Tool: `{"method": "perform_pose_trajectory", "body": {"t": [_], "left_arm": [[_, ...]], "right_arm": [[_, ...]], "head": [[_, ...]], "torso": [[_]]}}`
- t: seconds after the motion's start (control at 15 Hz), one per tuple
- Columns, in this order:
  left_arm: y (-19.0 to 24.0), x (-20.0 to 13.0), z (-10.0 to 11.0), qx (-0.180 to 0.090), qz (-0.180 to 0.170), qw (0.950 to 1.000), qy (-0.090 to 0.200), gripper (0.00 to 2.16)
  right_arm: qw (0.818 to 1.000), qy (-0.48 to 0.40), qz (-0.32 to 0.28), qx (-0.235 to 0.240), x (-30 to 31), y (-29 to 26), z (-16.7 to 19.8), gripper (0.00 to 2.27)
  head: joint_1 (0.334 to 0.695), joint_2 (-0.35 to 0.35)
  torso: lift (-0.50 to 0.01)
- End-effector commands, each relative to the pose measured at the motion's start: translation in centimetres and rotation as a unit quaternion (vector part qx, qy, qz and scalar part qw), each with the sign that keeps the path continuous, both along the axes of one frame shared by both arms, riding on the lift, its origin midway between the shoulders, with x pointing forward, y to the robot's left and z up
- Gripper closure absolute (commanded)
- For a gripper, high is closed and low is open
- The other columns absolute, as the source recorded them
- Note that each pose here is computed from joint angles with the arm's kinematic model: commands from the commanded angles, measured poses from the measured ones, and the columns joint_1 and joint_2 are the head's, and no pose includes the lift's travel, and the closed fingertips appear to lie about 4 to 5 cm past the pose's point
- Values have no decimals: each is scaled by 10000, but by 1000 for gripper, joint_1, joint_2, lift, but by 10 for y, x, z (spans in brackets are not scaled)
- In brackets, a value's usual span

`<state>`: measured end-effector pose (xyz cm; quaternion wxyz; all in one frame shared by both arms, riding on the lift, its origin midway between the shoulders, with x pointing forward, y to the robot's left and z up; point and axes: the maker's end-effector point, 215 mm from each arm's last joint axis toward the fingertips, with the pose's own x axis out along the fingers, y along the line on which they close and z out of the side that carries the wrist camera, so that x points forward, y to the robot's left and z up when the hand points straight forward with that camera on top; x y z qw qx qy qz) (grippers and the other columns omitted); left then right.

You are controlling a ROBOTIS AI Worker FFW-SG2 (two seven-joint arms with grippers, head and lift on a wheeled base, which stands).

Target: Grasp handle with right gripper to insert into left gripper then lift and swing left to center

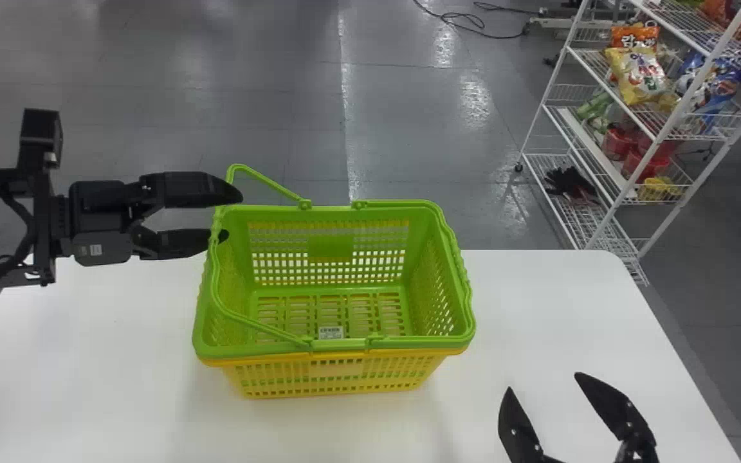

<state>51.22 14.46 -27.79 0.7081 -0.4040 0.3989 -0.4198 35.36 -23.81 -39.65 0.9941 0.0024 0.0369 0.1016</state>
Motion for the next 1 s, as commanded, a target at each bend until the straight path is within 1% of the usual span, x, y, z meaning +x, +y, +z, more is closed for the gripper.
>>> {"method": "perform_pose_trajectory", "body": {"t": [0.0, 0.13, 0.27, 0.33, 0.4, 0.47, 0.67, 0.93], "left_arm": [[-8, 0, 5, -86, -125, 9999, 55, 117], [-17, 0, 4, -122, -204, 9997, 104, 117], [-26, 3, 9, -179, -259, 9995, 87, 117], [-28, 4, 10, -223, -269, 9993, 106, 117], [-33, 4, 12, -211, -318, 9992, 88, 117], [-34, 5, 14, -213, -329, 9992, 75, 117], [-38, 3, 15, -234, -382, 9990, 81, 117], [-42, -1, 15, -271, -453, 9985, 111, 117]], "right_arm": [[10000, 42, -40, -40, 18, -6, 4, 235], [9999, 91, -62, -79, 32, -9, 6, 603], [9998, 122, -65, -116, 42, -9, 7, 1143], [9998, 114, -65, -162, 47, -9, 8, 1517], [9995, 168, -70, -242, 51, -9, 5, 1828], [9993, 216, -81, -310, 57, -8, 4, 1990], [9980, 199, -144, -582, 72, -2, 5, 2111], [9937, 208, -127, -1098, 95, 14, 0, 2115]], "head": [[695, -119], [695, -129], [695, -145], [695, -149], [695, -153], [695, -156], [695, -163], [695, -156]], "torso": [[-93], [-93], [-93], [-93], [-93], [-93], [-93], [-93]]}}
